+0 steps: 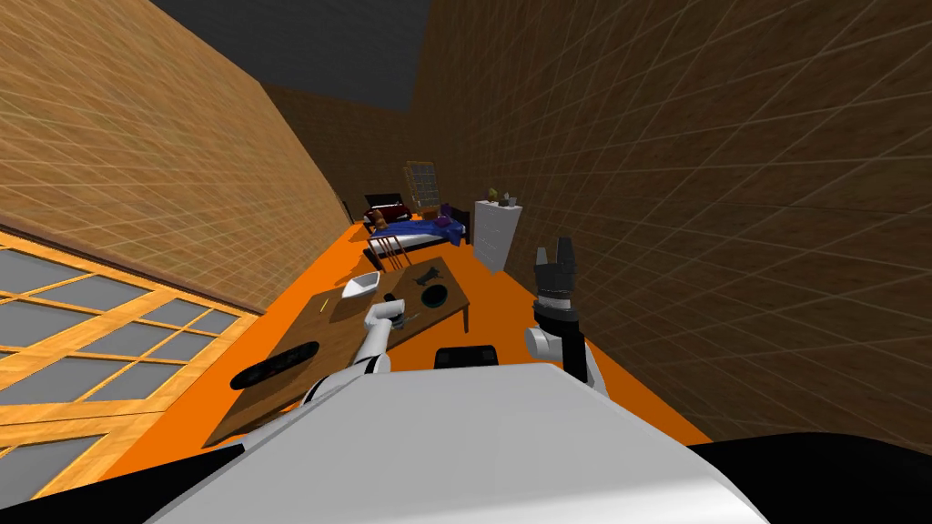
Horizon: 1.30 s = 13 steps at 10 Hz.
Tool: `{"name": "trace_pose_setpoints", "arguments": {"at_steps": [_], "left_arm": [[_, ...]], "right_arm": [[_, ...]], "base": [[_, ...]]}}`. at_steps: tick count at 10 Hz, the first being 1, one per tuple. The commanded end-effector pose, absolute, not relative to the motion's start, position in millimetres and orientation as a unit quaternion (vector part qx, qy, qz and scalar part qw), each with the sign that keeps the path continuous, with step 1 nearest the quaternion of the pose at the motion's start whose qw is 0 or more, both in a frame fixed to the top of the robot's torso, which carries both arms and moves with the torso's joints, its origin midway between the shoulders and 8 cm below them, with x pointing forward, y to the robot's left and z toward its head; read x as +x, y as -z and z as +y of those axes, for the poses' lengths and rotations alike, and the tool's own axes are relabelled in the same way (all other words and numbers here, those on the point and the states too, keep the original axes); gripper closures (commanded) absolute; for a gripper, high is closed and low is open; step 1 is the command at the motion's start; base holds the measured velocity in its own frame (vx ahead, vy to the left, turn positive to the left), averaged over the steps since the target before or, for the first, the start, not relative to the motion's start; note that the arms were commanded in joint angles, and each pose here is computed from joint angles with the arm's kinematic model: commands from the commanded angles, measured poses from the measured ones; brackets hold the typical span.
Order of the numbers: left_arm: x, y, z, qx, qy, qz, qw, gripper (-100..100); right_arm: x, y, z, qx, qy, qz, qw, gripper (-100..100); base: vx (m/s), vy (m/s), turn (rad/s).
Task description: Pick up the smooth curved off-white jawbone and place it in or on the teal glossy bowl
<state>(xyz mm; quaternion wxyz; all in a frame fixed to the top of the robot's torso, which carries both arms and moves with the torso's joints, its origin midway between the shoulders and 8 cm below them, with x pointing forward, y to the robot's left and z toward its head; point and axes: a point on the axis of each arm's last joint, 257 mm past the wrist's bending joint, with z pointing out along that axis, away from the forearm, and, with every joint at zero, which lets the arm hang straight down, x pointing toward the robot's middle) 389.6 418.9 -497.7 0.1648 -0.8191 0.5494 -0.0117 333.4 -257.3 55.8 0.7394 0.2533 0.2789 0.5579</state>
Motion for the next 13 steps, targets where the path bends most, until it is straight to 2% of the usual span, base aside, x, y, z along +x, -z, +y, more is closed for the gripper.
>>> {"name": "trace_pose_setpoints", "arguments": {"at_steps": [1,5,6,7,13], "left_arm": [[375,507,414,-0.823,-0.01,0.552,0.138,-100],[362,513,412,-0.825,-0.03,0.552,0.115,-100],[361,513,412,-0.826,-0.031,0.552,0.113,0],[356,521,412,-0.833,-0.032,0.54,0.113,-100],[344,535,412,-0.848,-0.036,0.516,0.112,-100]], "right_arm": [[333,-56,-257,0.253,-0.558,0.279,0.739,0],[333,-56,-257,0.253,-0.558,0.279,0.739,0],[333,-56,-257,0.253,-0.558,0.279,0.739,0],[333,-56,-257,0.253,-0.558,0.279,0.739,0],[333,-56,-257,0.253,-0.558,0.279,0.739,0]], "base": [[0.059,0.058,-0.093],[0.026,0.029,-0.043],[0.0,0.0,0.0],[-0.024,0.045,-0.193],[-0.029,0.06,-0.135]]}}
